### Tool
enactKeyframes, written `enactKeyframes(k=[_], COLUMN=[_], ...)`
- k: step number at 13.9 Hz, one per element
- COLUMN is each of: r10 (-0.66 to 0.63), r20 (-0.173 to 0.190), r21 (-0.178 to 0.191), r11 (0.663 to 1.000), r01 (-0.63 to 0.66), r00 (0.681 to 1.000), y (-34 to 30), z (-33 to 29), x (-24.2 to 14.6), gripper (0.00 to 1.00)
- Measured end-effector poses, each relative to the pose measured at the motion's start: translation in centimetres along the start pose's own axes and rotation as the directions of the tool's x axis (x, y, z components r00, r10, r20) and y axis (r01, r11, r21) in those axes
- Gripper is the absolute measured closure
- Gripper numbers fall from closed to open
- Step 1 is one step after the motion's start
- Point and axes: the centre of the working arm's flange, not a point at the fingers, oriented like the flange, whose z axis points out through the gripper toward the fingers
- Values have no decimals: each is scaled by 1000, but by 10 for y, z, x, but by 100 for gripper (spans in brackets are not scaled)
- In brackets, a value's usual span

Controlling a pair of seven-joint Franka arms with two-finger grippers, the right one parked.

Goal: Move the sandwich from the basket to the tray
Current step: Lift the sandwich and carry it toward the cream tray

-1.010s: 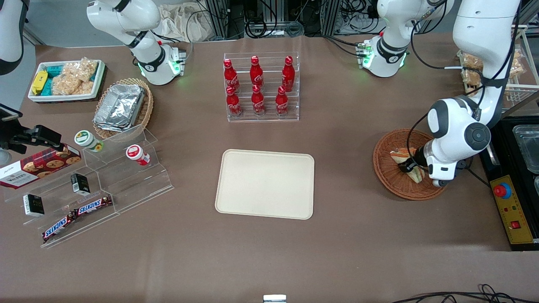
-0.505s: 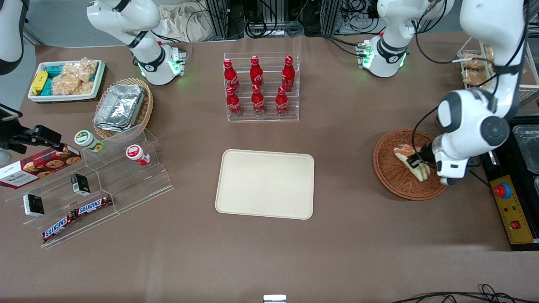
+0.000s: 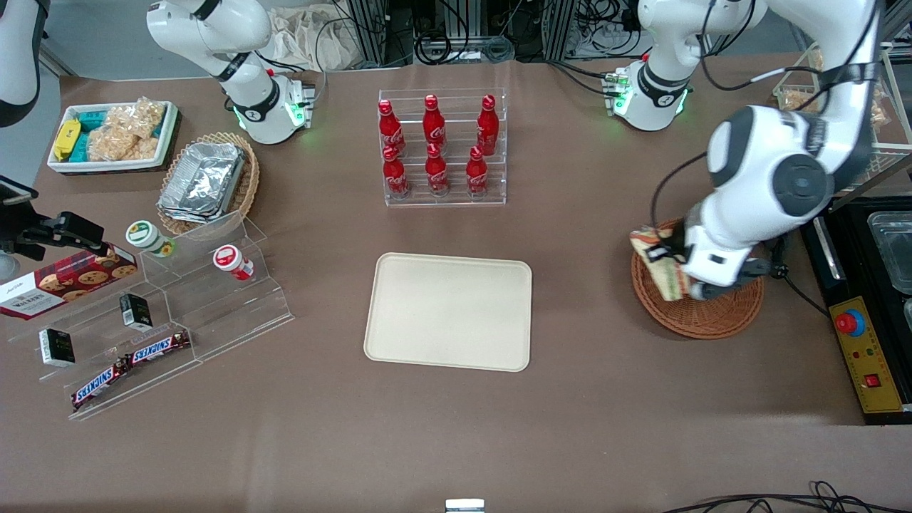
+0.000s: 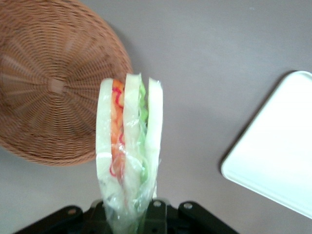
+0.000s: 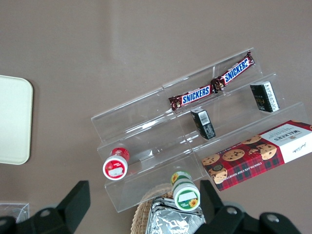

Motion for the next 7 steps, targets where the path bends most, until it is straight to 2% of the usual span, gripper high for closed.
enactKeyframes(k=[3, 7], r10=[6, 126], r20=[-39, -67], r21=[-56, -96], r11=[998, 986], r01=[-8, -133], r00=[999, 990], y=[63, 123], z=[24, 64], x=[-31, -70], gripper=[84, 84])
